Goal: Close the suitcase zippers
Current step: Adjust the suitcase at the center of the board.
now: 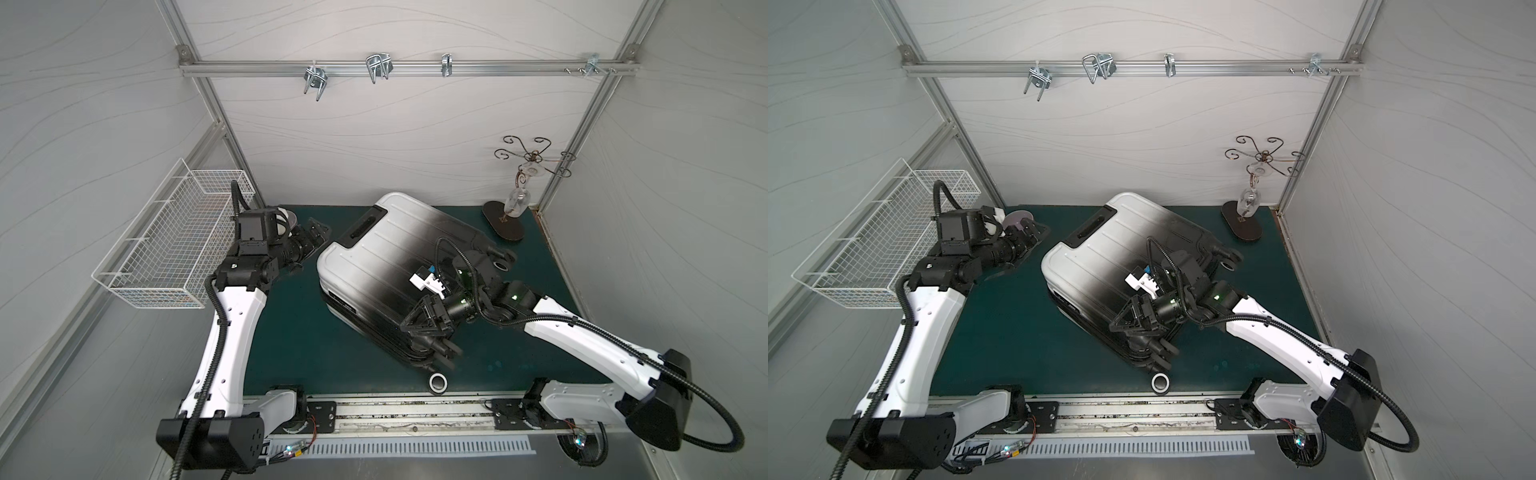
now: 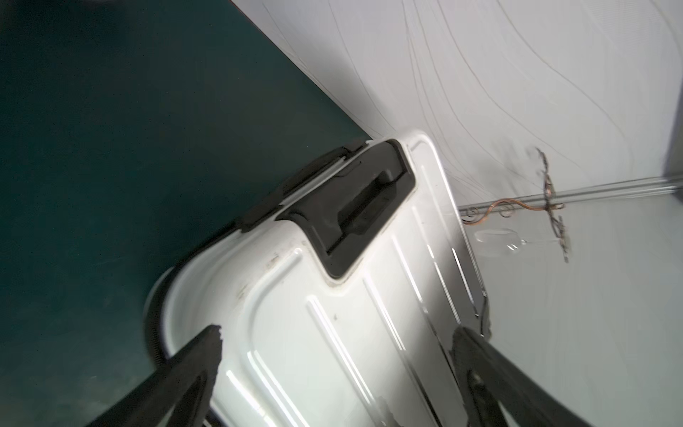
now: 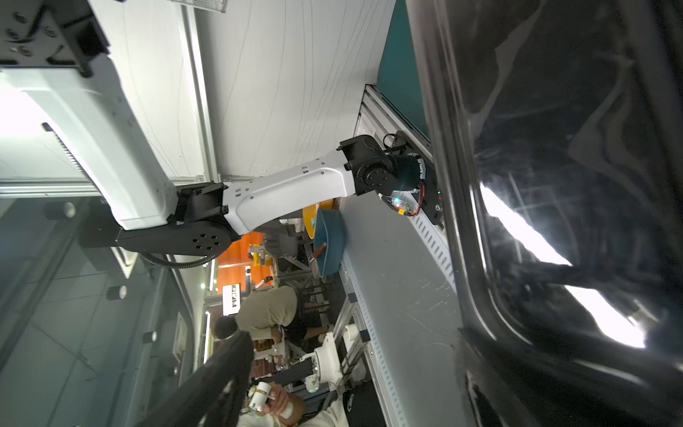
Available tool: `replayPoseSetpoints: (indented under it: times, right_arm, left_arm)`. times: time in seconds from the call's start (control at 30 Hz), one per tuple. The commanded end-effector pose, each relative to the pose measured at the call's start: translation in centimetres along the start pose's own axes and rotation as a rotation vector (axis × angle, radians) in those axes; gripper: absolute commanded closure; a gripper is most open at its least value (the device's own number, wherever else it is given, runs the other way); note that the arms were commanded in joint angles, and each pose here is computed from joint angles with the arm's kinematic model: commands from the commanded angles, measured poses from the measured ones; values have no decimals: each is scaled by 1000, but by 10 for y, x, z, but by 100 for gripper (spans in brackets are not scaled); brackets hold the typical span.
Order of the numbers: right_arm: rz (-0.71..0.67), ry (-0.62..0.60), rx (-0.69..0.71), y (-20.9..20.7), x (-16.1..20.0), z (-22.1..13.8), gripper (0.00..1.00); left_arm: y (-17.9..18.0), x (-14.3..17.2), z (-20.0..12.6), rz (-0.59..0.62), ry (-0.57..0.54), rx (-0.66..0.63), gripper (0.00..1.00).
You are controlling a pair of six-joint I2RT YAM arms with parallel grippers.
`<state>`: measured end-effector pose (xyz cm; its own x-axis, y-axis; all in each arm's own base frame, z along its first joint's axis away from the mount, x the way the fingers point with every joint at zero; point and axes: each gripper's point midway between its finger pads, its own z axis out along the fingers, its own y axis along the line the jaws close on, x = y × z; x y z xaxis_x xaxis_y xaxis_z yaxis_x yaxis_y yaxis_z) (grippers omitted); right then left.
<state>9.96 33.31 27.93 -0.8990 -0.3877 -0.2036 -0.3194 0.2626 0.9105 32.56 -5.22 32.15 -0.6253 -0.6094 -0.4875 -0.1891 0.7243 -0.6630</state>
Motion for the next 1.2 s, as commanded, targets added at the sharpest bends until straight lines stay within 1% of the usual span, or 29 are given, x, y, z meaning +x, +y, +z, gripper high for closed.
replayPoseSetpoints:
  times: [0.0, 0.03, 0.1, 0.2, 0.27, 0.3, 0.33, 0.37, 0.4, 0.43, 0.53, 0.57, 0.63, 0.7, 0.77, 0.83, 0.93, 1.0, 1.17]
  right_arm:
    - [-109, -164, 118, 11, -20, -39, 11]
    - [-126, -221, 165, 8, -25, -59, 9]
    - [-88, -341, 267, -10, -40, -101, 5]
    - [16, -497, 466, -58, -62, -167, 1]
    - [80, -627, 635, -92, -79, -216, 1]
    - [108, -686, 671, -104, -89, -235, 1]
    - [141, -748, 668, -113, -101, -252, 1]
    - [149, -796, 662, -118, -114, -264, 1]
    - [134, -826, 682, -123, -127, -272, 1]
    - [133, -837, 689, -130, -141, -276, 1]
    - [124, -820, 680, -143, -179, -281, 1]
    - [126, -819, 667, -148, -190, -283, 1]
    - [127, -820, 646, -155, -206, -289, 1]
    - [137, -819, 633, -160, -218, -296, 1]
    - [147, -792, 603, -167, -230, -293, 1]
    - [178, -738, 562, -178, -234, -282, 1]
    - [200, -729, 499, -186, -232, -273, 1]
    - [210, -732, 469, -186, -229, -269, 1]
    - [222, -710, 414, -182, -217, -257, 2]
  left_arm:
    - [12, 18, -37, 123, -19, -157, 1]
    - [13, 29, -41, 146, -10, -177, 1]
    - [24, 50, -45, 149, 20, -221, 1]
    - [55, 78, -52, 86, 47, -286, 1]
    - [74, 92, -62, 43, 22, -309, 1]
    - [78, 97, -64, 28, 13, -295, 1]
    - [81, 103, -67, 5, 6, -276, 1]
    - [81, 110, -68, -14, 11, -250, 1]
    - [80, 118, -65, -30, 39, -220, 1]
    - [80, 128, -60, -54, 77, -193, 1]
    - [84, 164, -43, -158, 209, -122, 1]
    - [87, 174, -37, -201, 229, -98, 1]
    - [89, 188, -26, -278, 235, -18, 1]
    - [102, 202, -16, -358, 222, 18, 1]
    - [116, 214, 0, -429, 211, 45, 1]
    - [119, 215, 11, -457, 183, 85, 1]
    - [115, 203, 21, -427, 134, 96, 1]
    - [108, 195, 31, -409, 126, 104, 1]
    - [80, 179, 70, -352, 154, 128, 8]
